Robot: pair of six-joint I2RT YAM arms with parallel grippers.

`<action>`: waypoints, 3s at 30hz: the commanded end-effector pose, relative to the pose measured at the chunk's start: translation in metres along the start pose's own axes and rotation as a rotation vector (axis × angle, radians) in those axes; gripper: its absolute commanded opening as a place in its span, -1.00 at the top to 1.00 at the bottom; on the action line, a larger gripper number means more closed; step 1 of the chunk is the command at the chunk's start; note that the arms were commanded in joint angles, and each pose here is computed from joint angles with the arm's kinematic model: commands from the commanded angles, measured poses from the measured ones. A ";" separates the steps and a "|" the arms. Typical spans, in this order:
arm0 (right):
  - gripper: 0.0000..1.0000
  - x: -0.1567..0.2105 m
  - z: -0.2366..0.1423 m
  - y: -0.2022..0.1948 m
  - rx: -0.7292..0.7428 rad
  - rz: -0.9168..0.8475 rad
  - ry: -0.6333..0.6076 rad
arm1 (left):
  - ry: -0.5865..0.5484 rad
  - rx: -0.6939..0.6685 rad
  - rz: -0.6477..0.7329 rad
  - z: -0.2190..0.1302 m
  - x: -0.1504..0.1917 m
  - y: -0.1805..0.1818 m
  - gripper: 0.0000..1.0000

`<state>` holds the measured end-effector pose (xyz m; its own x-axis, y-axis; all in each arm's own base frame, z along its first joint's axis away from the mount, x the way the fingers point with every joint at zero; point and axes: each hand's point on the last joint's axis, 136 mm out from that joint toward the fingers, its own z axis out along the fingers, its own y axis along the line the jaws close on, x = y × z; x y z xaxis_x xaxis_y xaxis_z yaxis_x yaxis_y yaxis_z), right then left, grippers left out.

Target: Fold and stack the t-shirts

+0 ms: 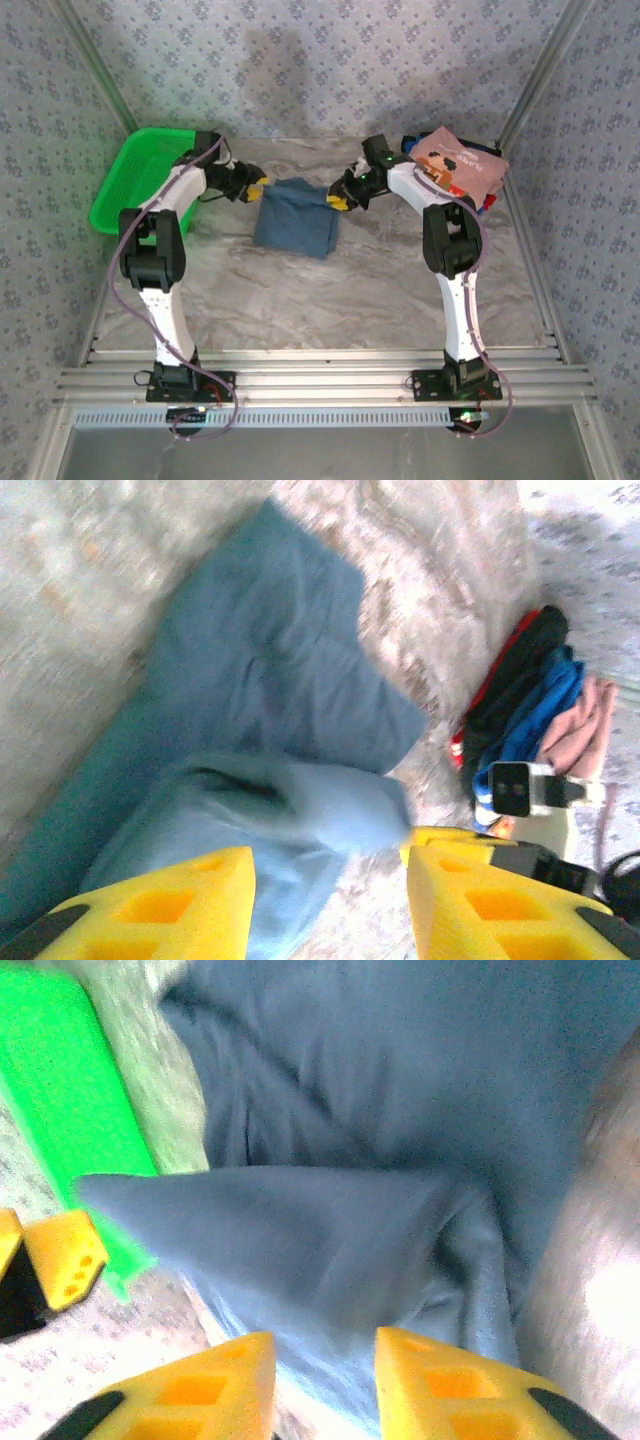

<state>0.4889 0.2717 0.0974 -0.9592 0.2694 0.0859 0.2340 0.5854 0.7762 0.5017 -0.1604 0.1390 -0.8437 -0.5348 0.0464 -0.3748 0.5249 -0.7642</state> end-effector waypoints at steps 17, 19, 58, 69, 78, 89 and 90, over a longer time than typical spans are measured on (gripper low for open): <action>-0.32 0.003 -0.075 0.002 0.054 -0.144 -0.163 | -0.077 0.090 0.289 -0.054 0.025 -0.032 -0.23; -0.36 0.010 -0.062 -0.008 0.090 -0.168 -0.130 | -0.082 0.095 0.293 -0.053 0.034 -0.019 -0.23; -0.05 0.033 0.108 -0.034 0.564 -0.531 0.030 | -0.569 -0.141 0.405 -0.248 0.136 0.061 -0.99; 1.00 -0.016 0.025 -0.002 0.784 -0.774 -0.193 | -0.635 -0.202 0.420 -0.271 0.153 0.074 -0.99; 1.00 -0.056 -0.074 0.050 1.002 -1.028 -0.413 | -0.624 -0.151 0.397 -0.259 0.153 0.077 -0.99; 1.00 -0.086 -0.143 0.052 1.157 -1.083 -0.473 | -0.589 -0.119 0.364 -0.243 0.152 0.083 -0.99; 1.00 -0.089 -0.151 0.051 1.168 -1.078 -0.485 | -0.587 -0.117 0.363 -0.243 0.152 0.084 -0.99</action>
<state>0.5550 0.1962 0.1741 -0.6992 -0.5373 -0.4717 -0.3312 0.8281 -0.4523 0.2469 -0.0355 0.2343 -0.6017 -0.5509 -0.5784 -0.1924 0.8028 -0.5644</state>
